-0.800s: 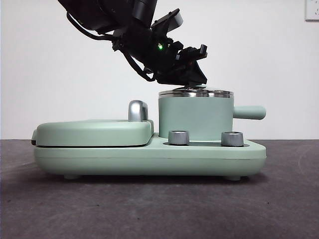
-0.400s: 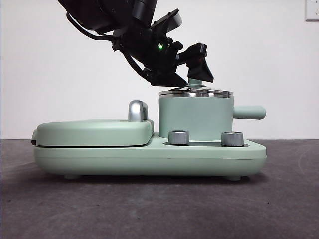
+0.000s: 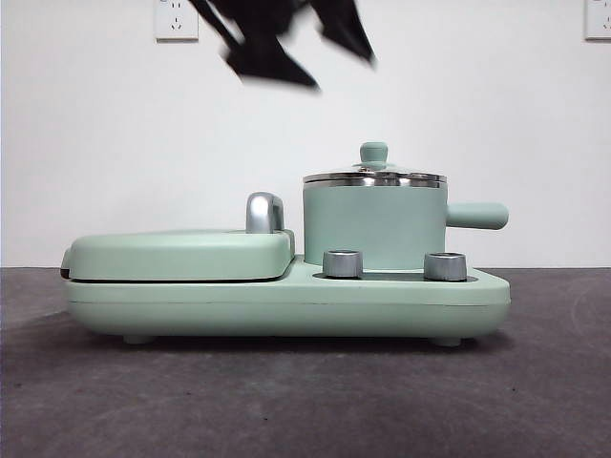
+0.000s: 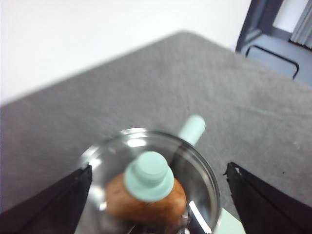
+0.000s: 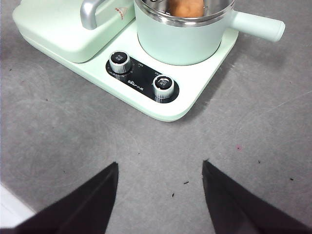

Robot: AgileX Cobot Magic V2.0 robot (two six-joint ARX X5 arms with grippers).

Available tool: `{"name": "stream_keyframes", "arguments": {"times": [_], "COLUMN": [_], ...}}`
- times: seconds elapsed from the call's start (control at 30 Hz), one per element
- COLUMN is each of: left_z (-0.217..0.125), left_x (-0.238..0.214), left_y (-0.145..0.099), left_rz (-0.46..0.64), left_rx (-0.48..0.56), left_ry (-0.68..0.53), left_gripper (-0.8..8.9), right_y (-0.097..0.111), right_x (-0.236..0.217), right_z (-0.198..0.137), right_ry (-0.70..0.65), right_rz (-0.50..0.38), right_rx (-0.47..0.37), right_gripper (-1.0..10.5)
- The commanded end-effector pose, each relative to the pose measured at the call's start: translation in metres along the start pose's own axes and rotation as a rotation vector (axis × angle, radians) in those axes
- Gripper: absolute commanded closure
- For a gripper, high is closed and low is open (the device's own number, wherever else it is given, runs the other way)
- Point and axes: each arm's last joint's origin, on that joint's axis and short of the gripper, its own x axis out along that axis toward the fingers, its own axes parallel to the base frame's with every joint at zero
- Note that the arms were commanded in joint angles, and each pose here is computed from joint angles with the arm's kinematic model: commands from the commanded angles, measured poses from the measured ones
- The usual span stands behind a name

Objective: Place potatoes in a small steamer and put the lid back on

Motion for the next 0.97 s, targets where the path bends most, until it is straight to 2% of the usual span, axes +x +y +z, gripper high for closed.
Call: {"name": "stream_keyframes", "arguments": {"times": [0.03,0.13,0.27,0.47,0.57,0.63,0.77,0.8,0.83,0.87,0.9,0.97], "left_z": [0.014,0.019,0.009,-0.038,-0.062,-0.072,-0.077,-0.077,-0.078,-0.079,-0.079,-0.079], "left_x": [-0.032,-0.071,-0.121,-0.186,-0.211,-0.225,-0.242,-0.244,-0.247,-0.249,-0.250,-0.250], "left_y": [0.001,0.001,-0.002,-0.010,-0.015,-0.018,-0.026,-0.027,-0.028,-0.030,-0.030,-0.030], "left_rz": [0.019,0.044,0.083,0.159,0.221,0.271,0.276,0.276,0.276,0.275,0.276,0.276], "left_rx": [0.016,0.007,-0.011,-0.110,-0.162,-0.177,-0.184,-0.181,-0.176,-0.178,-0.178,-0.177], "left_ry": [0.024,0.047,0.049,0.042,0.032,0.035,0.050,0.043,0.043,0.046,0.041,0.042], "left_gripper": [3.78,3.78,3.78,3.78,3.78,3.78,3.79,4.19,6.16,8.58,7.96,8.07], "right_y": [0.001,0.000,0.000,0.000,0.001,0.002,0.002,0.002,0.002,0.002,0.002,0.002], "right_x": [0.000,0.000,0.000,0.000,0.000,0.000,-0.001,-0.001,-0.001,-0.001,-0.001,-0.001], "right_z": [0.002,0.003,0.004,0.005,0.005,0.005,0.005,0.006,0.005,0.005,0.006,0.009], "right_ry": [-0.011,-0.015,-0.025,-0.039,-0.042,-0.042,-0.047,-0.050,-0.049,-0.048,-0.055,-0.084], "right_rz": [0.008,0.008,0.008,0.009,0.041,0.060,0.076,0.076,0.076,0.076,0.074,0.073], "right_rx": [0.005,0.004,0.003,0.002,0.001,0.000,0.000,0.000,0.004,0.005,-0.001,-0.001], "right_gripper": [6.8,6.8,6.8,6.8,6.8,6.8,6.8,6.8,7.7,9.6,9.2,9.3]}}
